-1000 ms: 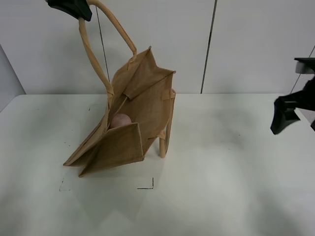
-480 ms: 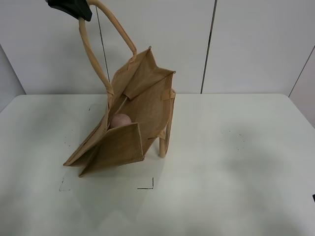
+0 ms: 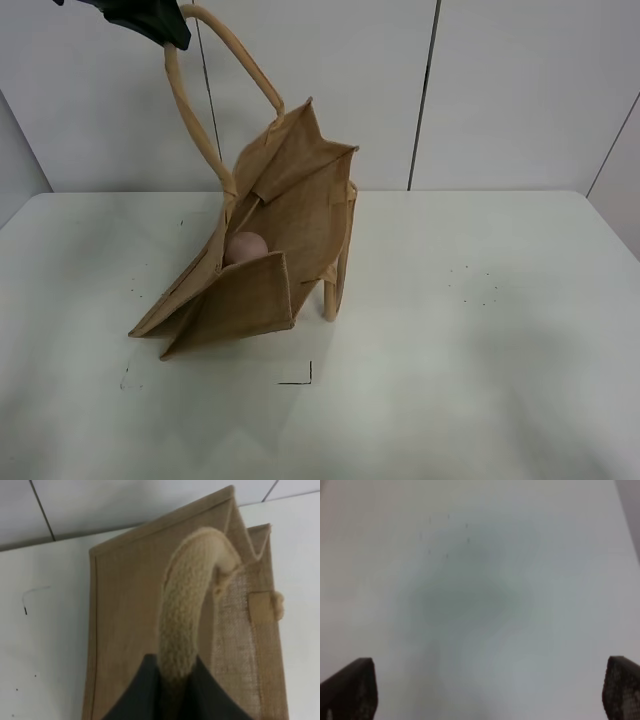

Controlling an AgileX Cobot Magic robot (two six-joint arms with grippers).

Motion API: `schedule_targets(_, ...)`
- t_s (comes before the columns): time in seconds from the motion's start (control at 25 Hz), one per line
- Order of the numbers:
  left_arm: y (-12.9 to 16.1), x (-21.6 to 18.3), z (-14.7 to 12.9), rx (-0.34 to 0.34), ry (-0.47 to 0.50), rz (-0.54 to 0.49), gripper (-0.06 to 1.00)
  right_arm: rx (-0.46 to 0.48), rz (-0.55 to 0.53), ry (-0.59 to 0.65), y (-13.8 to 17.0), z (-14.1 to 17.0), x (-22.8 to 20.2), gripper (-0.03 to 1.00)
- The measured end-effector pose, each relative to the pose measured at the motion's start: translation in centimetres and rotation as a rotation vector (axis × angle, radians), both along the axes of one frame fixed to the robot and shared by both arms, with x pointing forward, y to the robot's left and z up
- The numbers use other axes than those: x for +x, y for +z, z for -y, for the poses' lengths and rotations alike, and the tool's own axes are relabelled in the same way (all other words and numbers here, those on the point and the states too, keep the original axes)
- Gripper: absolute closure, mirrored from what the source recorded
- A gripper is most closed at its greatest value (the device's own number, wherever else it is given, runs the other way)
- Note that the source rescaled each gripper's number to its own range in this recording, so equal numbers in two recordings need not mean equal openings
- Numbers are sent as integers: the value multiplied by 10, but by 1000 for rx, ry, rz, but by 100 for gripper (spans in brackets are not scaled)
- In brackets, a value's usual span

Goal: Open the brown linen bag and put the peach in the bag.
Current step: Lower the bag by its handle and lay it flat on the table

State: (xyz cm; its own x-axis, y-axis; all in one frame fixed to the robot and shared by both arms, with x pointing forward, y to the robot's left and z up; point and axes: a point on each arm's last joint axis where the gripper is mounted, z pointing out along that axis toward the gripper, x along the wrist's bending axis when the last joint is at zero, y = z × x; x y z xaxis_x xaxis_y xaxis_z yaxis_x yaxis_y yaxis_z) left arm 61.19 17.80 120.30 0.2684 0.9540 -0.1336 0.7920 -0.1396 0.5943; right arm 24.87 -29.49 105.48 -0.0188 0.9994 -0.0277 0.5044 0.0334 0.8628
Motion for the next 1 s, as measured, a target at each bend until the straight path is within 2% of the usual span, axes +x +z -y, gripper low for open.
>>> schedule_targets(0.16,-30,8,4,17,-4,-95,94,-5,88,0,0,-1,-14,-3)
schedule_targets(0.52,-151,40,25,-36,-12,-371,94,-4,89,1,0,-1,-14,-3)
schedule_targets(0.68,-193,50,33,-63,-18,-474,94,-4,89,1,0,-1,-14,-3)
schedule_targets(0.84,-220,56,36,-64,-23,-527,94,-4,89,1,0,-1,-14,-3)
schedule_targets(1.0,-231,60,39,-68,-17,-524,94,-4,89,1,0,-1,-14,-3)
